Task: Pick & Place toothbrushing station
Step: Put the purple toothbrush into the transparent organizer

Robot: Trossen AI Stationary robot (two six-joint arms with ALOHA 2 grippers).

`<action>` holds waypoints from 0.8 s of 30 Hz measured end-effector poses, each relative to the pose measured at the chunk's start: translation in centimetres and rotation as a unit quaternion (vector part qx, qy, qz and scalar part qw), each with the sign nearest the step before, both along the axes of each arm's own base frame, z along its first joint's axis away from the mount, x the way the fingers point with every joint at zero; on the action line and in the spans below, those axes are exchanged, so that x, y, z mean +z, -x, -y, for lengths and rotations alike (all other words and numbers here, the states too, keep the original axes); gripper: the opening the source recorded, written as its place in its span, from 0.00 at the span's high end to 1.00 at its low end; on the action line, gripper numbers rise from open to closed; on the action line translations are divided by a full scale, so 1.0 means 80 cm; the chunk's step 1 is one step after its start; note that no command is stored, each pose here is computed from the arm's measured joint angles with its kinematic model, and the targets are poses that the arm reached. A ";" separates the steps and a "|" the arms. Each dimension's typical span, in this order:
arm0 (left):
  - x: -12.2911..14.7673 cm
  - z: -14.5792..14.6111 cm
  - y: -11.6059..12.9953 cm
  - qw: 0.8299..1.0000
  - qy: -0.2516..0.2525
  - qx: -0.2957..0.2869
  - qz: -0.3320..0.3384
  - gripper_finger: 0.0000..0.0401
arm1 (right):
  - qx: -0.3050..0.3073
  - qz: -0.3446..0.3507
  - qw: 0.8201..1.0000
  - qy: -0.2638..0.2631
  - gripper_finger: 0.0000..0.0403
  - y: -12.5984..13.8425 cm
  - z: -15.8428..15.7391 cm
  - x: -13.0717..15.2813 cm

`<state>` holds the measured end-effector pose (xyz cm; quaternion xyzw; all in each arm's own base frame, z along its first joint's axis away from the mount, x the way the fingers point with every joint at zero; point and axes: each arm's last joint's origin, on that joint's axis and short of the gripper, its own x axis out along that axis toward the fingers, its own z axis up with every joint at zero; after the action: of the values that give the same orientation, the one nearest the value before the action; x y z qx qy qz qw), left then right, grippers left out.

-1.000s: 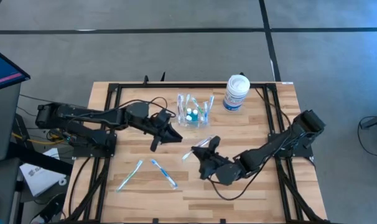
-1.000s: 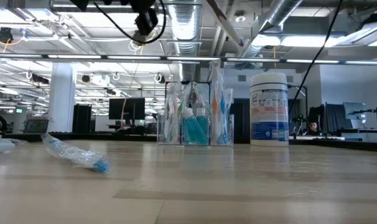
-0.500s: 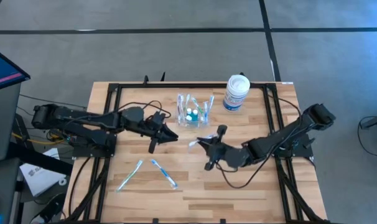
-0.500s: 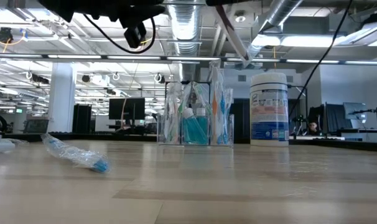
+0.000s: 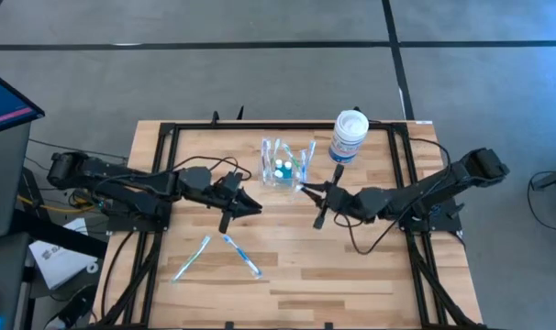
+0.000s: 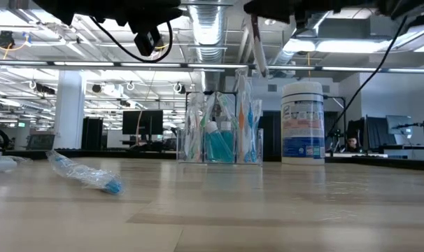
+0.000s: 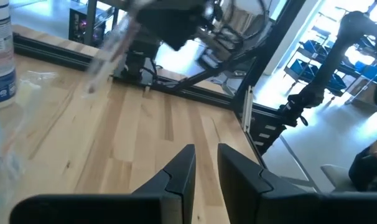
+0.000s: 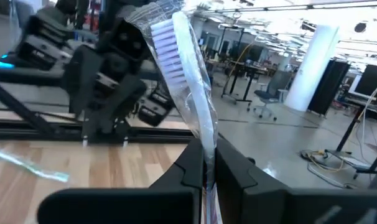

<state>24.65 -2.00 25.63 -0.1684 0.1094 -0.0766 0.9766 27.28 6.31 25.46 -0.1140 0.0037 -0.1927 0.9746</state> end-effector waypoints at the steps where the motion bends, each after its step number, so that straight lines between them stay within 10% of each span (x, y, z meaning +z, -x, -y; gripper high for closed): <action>1: 0.000 0.001 0.000 1.000 0.000 -0.001 0.000 0.84 | 0.000 0.005 1.000 -0.002 0.98 0.001 0.004 -0.004; 24: 0.001 0.029 0.003 0.999 -0.029 -0.030 0.012 0.84 | -0.050 0.085 0.993 -0.068 0.98 0.000 0.094 -0.078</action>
<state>24.39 -4.34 25.74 -0.1358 0.1047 -0.1042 0.9797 27.29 -1.20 19.26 -0.0307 -0.0608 -0.2492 0.9661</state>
